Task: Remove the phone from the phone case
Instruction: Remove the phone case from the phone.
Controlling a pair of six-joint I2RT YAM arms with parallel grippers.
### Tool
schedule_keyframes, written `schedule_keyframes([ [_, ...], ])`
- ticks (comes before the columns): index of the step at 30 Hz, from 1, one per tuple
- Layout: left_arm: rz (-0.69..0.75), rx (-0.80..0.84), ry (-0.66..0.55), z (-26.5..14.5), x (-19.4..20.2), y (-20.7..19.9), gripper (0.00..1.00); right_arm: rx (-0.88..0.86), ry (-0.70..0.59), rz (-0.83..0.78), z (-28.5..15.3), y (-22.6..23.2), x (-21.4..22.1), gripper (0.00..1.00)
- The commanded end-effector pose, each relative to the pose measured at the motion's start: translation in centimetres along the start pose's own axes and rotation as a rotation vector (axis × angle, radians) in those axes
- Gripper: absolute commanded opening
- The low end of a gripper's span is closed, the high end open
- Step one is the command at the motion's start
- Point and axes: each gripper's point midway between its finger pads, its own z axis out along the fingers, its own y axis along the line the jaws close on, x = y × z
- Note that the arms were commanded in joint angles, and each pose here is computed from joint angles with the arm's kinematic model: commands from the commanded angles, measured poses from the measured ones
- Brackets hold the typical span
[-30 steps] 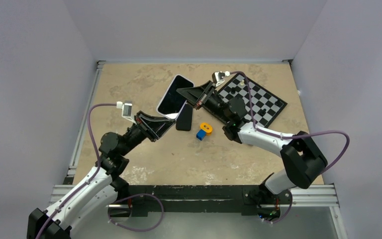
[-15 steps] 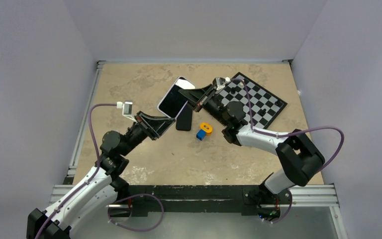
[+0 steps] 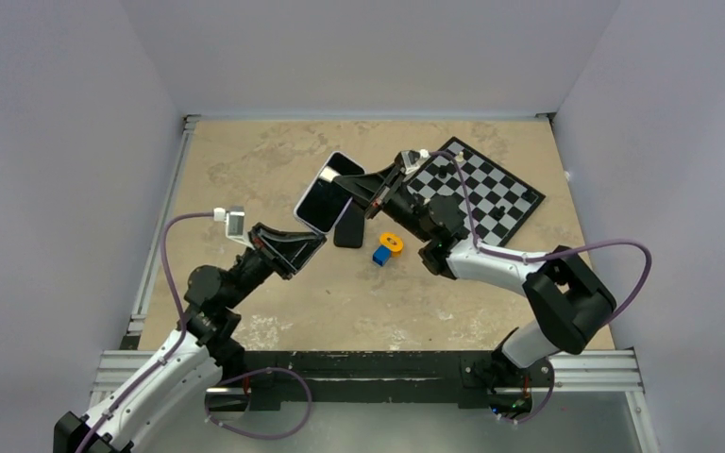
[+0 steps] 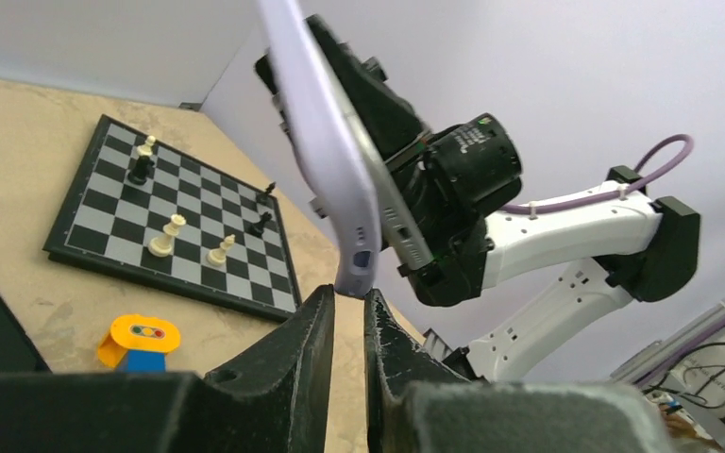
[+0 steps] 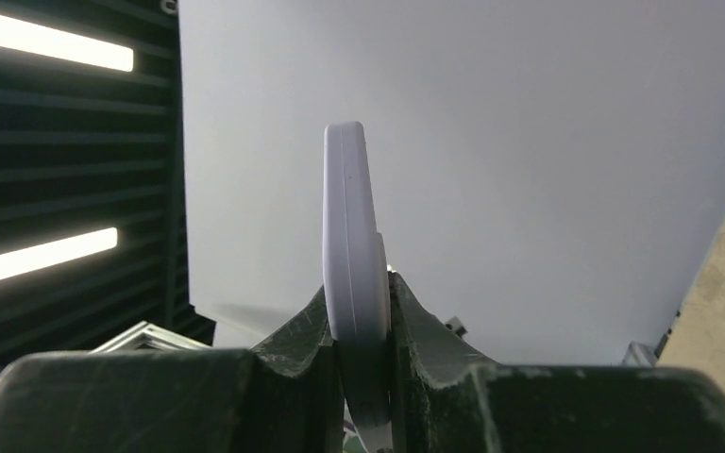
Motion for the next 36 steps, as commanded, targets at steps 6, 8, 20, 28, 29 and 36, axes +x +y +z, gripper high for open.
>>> schedule_keyframes([
  [6,0.053,-0.485,0.077,-3.0,3.7,11.6,0.00,-0.495,0.198,0.130,-3.8,15.6,3.6,0.00],
  [8,0.043,-0.464,0.086,-2.7,3.6,11.1,0.00,-0.490,0.198,0.120,-3.8,15.4,3.7,0.00],
  [20,0.033,-0.183,0.275,-3.7,1.9,0.3,0.44,-0.365,0.162,-0.156,-3.2,10.5,1.4,0.00],
  [28,-0.001,0.046,0.274,-3.7,-1.2,-7.6,0.61,-0.180,0.131,-0.319,-2.5,7.2,-0.1,0.00],
  [29,-0.019,0.050,0.280,-3.4,-1.5,-7.9,0.62,-0.176,0.130,-0.331,-2.4,7.3,-0.1,0.00],
  [36,-0.108,0.054,0.300,-1.8,-2.0,-8.5,0.71,-0.174,0.129,-0.313,-2.6,7.1,0.0,0.00],
])
